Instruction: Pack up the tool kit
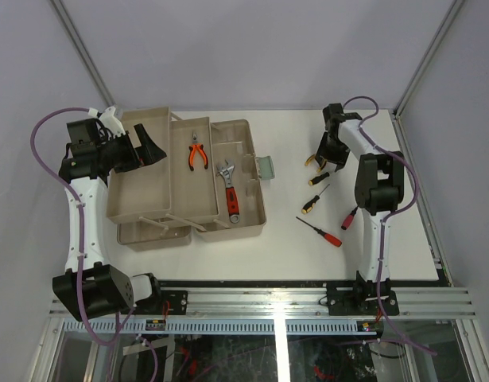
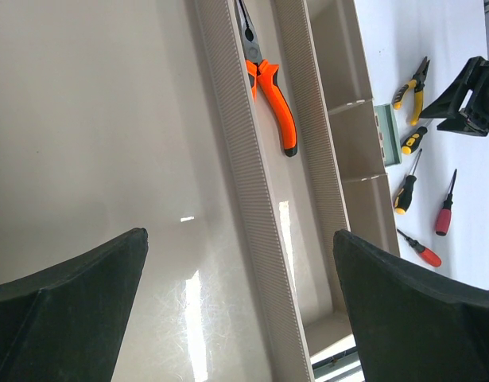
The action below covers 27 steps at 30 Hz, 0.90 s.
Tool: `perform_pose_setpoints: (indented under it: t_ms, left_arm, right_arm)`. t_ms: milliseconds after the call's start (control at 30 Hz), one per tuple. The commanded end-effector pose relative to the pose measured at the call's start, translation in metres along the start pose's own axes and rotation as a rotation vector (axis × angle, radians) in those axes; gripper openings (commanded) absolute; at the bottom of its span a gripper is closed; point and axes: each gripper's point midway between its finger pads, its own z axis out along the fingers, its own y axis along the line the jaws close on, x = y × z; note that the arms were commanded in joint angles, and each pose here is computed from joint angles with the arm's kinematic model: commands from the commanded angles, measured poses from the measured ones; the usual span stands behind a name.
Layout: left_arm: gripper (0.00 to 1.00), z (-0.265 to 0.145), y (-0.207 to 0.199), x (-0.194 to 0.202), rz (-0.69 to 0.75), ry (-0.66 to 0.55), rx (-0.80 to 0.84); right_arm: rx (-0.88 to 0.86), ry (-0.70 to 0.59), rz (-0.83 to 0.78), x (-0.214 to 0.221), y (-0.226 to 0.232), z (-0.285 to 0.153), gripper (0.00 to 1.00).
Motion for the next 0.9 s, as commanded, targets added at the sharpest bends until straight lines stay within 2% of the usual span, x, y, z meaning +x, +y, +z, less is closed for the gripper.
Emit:
perform_pose_setpoints:
  t_ms: [0,367,633,700,867]
  left_arm:
    - [1.0,-0.005,-0.003,-0.008,0.037,-0.025,0.006]
    - [1.0,-0.008,-0.003,-0.009,0.039,-0.025,-0.004]
    - [1.0,-0.008,-0.003,-0.009,0.035,-0.026,-0.008]
    - [1.0,-0.007,-0.003,-0.008,0.029,-0.021,-0.006]
    - [1.0,-0.007,-0.003,-0.009,0.03,-0.021,-0.004]
  right_arm:
    - [-0.036,-0.032,0.028,-0.02,0.003,0.001,0.61]
    - [-0.119,-0.021,0.007,-0.039,0.027,0.017,0.6]
    - [-0.028,0.046,-0.047,-0.023,0.009,0.03,0.53]
    - [-0.012,0.056,-0.055,-0.019,0.005,0.032,0.44]
    - [-0.044,0.093,-0.05,-0.012,0.005,0.033,0.01]
